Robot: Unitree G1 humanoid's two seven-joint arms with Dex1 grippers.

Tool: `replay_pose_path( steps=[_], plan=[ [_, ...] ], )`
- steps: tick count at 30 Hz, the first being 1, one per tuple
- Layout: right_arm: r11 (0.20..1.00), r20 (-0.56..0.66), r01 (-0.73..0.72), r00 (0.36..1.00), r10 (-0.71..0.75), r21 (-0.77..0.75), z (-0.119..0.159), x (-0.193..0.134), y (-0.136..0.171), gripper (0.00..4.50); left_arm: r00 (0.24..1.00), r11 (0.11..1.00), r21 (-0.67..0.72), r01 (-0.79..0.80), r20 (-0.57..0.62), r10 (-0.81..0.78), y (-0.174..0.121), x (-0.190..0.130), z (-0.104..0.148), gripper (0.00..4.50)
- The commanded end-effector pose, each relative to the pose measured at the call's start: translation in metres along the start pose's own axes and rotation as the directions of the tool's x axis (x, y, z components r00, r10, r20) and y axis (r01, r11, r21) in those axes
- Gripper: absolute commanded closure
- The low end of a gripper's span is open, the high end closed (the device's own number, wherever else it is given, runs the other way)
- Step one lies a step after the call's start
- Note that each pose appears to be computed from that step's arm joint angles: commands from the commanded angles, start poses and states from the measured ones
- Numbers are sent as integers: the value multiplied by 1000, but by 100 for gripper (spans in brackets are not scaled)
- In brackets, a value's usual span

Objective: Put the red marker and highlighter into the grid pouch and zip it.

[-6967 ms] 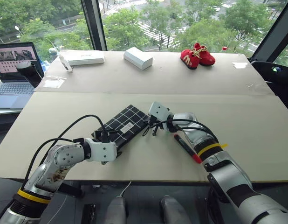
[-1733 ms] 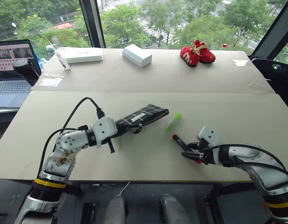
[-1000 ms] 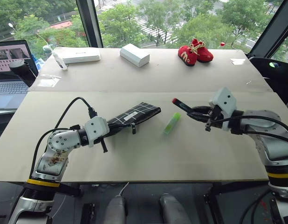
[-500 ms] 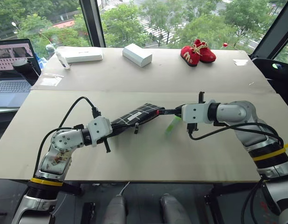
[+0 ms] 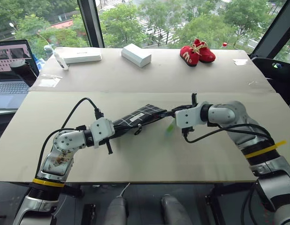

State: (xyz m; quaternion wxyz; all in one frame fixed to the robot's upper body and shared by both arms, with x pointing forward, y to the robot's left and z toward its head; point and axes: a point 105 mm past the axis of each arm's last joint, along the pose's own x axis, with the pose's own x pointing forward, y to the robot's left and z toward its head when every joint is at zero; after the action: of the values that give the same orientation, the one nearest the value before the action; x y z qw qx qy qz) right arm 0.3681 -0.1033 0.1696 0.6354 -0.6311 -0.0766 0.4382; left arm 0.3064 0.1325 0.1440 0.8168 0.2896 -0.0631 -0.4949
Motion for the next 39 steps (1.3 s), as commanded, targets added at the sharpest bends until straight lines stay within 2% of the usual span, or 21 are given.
replay_pose_path(
  steps=[1,9,13,15,16,21,24,26,29,32,36,39],
  plan=[
    [997,93,38,995,-32,-68,31,14,-12,398,998,999,36,6,55,-8,1,3,15,450],
    [996,192,47,981,-32,-78,60,36,-9,398,998,999,34,6,62,-8,0,5,16,450],
    [995,228,53,973,-33,-80,66,43,-6,398,998,999,32,2,62,-4,-1,4,16,450],
    [997,242,37,970,-19,-69,66,44,-2,300,998,999,32,1,64,-3,-1,4,16,450],
    [998,244,38,970,-23,-59,66,45,-2,284,998,999,32,0,64,-2,0,5,16,450],
    [995,204,96,974,-96,10,48,39,-15,110,998,1000,29,-2,63,0,-1,4,16,450],
    [986,173,146,972,-158,79,29,25,-28,110,998,1000,27,0,61,-2,-3,4,15,450],
    [970,196,154,962,-191,188,21,9,-36,110,998,1000,25,1,60,-2,-4,4,15,450],
    [909,242,141,938,-250,392,5,-23,-45,110,998,1000,23,1,58,-2,-5,3,14,450],
    [852,263,36,943,-202,522,-9,-47,-32,110,999,1000,22,0,52,-1,-5,2,13,450],
    [739,80,156,959,-273,655,-39,-46,-34,110,999,1000,26,-5,41,4,-5,1,11,450],
    [575,-34,233,942,-335,784,-47,-35,-35,110,999,1000,28,-8,40,7,-5,1,11,450]
  ],
)
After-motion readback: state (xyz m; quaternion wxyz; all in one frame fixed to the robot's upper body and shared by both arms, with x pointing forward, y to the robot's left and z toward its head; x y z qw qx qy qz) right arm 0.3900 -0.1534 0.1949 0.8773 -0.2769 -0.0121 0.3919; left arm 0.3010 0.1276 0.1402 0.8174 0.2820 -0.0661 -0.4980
